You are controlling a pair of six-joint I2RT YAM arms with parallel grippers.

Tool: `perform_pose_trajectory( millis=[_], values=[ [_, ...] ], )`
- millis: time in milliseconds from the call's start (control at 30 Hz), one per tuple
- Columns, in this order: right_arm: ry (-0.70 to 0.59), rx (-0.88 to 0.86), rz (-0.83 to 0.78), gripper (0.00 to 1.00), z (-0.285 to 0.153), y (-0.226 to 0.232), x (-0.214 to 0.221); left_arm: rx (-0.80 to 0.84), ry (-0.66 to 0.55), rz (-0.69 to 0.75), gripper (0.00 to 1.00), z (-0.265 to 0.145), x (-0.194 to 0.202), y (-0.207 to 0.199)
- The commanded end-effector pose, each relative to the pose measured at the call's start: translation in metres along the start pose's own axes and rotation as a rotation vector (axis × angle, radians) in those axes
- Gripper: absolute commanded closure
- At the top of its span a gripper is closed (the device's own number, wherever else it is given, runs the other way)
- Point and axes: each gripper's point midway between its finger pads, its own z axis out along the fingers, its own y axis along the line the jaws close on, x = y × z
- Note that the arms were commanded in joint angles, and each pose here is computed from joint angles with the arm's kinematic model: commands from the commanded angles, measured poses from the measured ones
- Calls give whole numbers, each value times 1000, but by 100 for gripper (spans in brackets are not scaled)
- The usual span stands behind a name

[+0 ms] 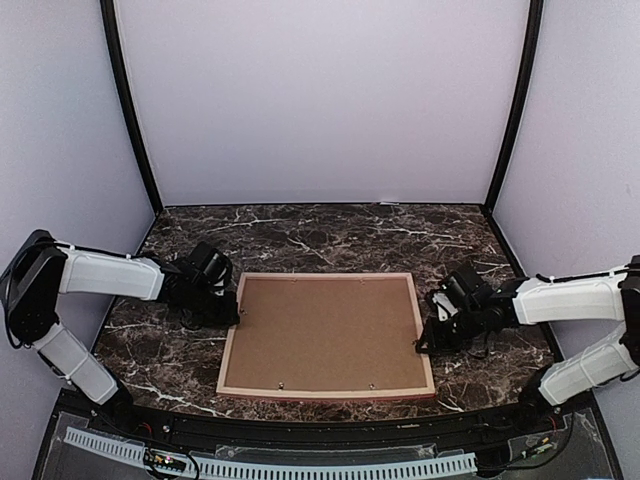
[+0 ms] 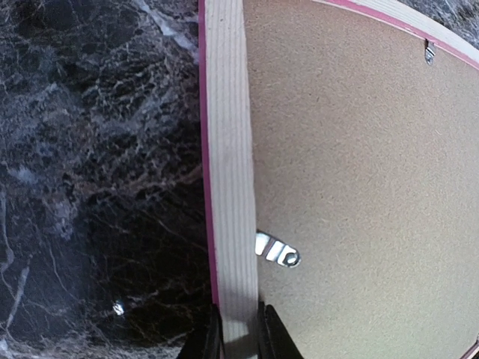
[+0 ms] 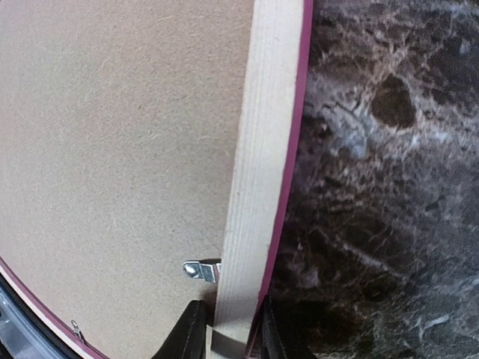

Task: Put the photo into the frame
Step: Place the photo frame at the center of the board, then rotate the photo frame at the center of the board.

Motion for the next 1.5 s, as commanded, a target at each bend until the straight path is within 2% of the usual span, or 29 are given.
perform_pose_trajectory(
  millis=[0,167,333,467,600,667,1133,1467],
  values=[
    [-88,59,-50,74,5,2,-37,14,-56,43,84,-6,-29,-11],
    [-136,66,-70,73,6,1,-79,-14,-86,43,84,-5,-55,-2],
    [-151,65,-88,64,11,3,-109,-56,-123,31,77,-1,-87,8],
    [-169,58,-94,53,7,7,-115,-78,-124,38,66,2,-96,10],
    [-174,47,-84,47,-2,7,-105,-73,-158,30,46,-8,-100,8],
    [-174,42,-76,46,-6,6,-97,-68,-178,28,43,-15,-102,8],
    [-132,72,-73,40,7,3,-84,-26,-163,19,41,-18,-88,7],
    [-102,83,-82,41,21,6,-80,18,-121,16,54,-8,-71,6]
  ],
)
